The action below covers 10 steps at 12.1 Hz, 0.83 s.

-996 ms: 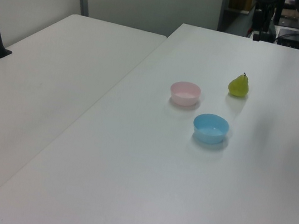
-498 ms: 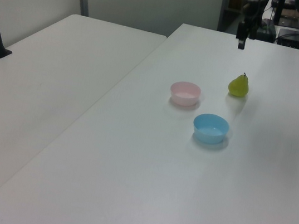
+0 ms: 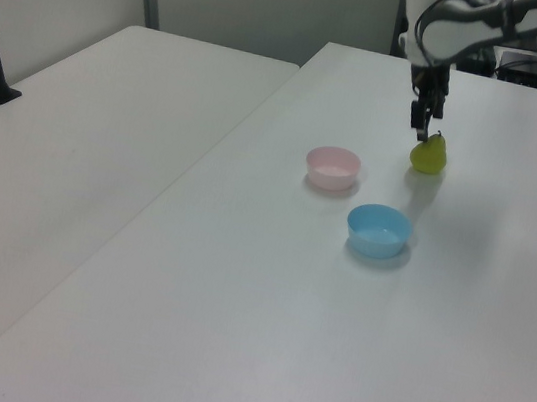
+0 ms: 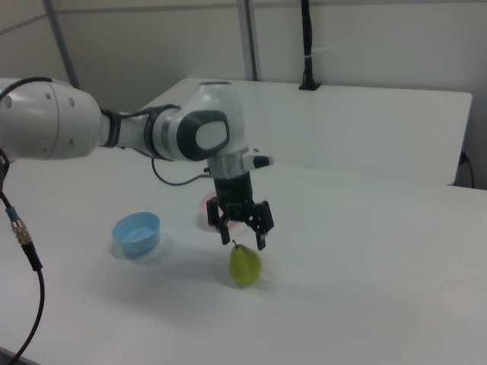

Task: Place the pear in the bowl
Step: 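Close the gripper around the pear and lift it off the table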

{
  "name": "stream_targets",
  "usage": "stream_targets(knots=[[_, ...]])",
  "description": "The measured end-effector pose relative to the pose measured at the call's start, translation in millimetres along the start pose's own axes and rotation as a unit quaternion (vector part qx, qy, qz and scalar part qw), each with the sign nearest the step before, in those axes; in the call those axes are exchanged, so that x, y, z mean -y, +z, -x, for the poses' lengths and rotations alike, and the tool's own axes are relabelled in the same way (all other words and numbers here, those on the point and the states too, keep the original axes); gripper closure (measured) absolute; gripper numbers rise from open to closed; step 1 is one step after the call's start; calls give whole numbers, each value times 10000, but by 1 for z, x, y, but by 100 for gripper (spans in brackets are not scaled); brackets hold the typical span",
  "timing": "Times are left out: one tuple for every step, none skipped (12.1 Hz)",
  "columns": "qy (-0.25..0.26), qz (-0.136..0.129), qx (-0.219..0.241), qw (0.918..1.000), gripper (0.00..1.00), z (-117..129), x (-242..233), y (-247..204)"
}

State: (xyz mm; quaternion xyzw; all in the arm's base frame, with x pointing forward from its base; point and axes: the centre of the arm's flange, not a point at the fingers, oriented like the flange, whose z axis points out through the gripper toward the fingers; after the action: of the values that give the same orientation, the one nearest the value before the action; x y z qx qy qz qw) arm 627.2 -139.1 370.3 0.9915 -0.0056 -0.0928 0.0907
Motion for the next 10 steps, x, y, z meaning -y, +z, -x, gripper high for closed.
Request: stream_targets(knots=[[-98,77,57,9999,0,-4,10,17],[-170,124,81,9997,1,-7,17,32],[-236,186,110,9995,4,-8,22,45],[-315,244,127,9991,21,-8,22,50],[-471,259,114,9985,29,-8,21,48],[-620,261,113,9977,29,-8,19,47],[-698,264,95,9972,29,-7,15,44],[-718,263,42,9971,29,-5,12,37],[-710,251,-24,9972,29,-2,7,23],[-652,194,-127,9976,29,1,3,3]])
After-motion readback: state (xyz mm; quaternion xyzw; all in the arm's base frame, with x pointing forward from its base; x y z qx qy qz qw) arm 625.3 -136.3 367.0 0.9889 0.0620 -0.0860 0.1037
